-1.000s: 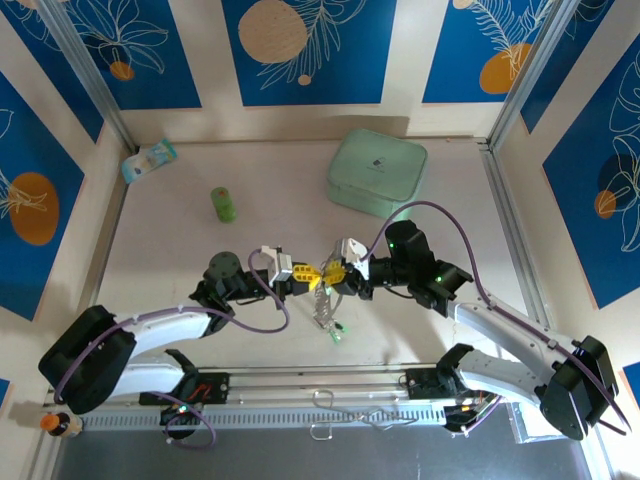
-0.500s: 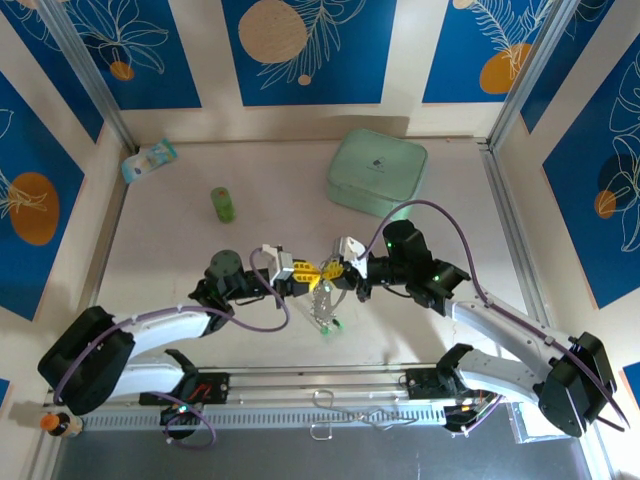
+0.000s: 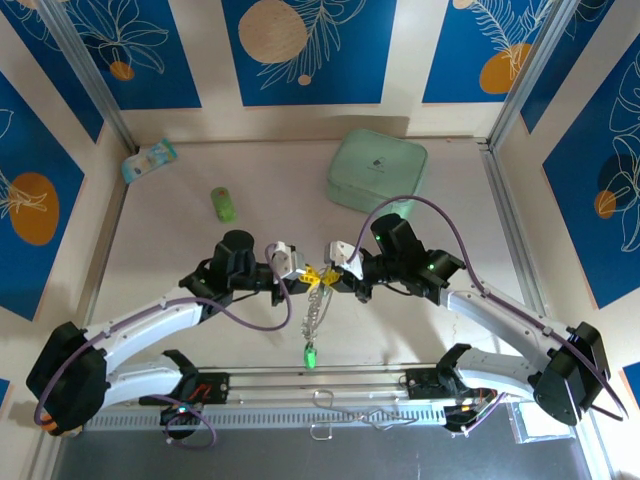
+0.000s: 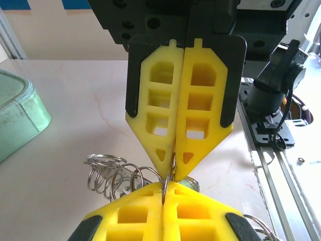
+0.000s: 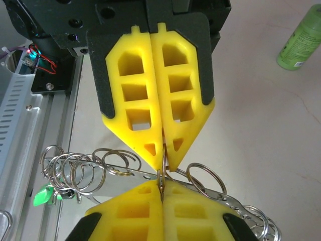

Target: Put the keys on the keyring

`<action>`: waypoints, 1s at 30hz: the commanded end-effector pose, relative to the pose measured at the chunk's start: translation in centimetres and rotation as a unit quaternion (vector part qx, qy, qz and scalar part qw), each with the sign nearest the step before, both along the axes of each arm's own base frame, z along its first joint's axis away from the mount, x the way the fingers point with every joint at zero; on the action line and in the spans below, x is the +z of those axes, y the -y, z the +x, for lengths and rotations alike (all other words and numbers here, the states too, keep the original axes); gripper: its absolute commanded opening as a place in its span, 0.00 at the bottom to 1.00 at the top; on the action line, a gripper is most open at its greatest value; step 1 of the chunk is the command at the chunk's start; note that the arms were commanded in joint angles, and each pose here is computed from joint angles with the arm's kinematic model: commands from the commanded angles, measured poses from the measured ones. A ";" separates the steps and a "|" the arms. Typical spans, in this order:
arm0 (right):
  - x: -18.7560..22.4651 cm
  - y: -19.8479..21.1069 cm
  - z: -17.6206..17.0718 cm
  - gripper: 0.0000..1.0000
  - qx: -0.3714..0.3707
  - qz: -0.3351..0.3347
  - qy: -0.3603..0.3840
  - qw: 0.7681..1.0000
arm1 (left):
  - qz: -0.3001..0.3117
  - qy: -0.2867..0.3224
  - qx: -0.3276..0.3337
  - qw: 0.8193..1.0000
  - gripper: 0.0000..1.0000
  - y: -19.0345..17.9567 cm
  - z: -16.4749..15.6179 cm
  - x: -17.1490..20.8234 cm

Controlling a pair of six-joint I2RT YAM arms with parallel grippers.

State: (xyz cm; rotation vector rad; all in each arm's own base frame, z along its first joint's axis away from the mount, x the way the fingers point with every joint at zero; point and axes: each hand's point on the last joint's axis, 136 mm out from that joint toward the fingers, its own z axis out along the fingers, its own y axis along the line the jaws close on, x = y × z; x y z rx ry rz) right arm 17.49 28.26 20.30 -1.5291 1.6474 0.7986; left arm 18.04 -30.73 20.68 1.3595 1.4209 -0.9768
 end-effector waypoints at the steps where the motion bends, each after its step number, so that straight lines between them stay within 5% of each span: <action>1: 2.7 -0.7 -0.3 0.01 0.014 0.041 0.010 0.999 | 0.000 0.006 -0.015 1.000 0.00 0.0 -0.8 0.3; 4: 2.8 -0.1 -0.1 0.27 -0.007 0.072 -0.010 0.997 | -0.048 0.012 0.004 0.999 0.00 0.2 -0.2 1.5; 6: 2.2 0.5 -0.3 0.31 -0.018 0.085 -0.025 0.996 | -0.083 0.012 0.013 0.996 0.00 0.3 0.0 2.3; 10: 1.2 1.2 -0.7 0.33 -0.033 0.098 -0.038 0.994 | -0.125 0.016 0.022 0.992 0.00 0.1 0.0 3.2; 30: 2.8 1.1 -0.9 0.33 -0.028 0.097 0.018 0.995 | -0.144 0.048 0.014 0.988 0.00 -0.1 -0.4 2.7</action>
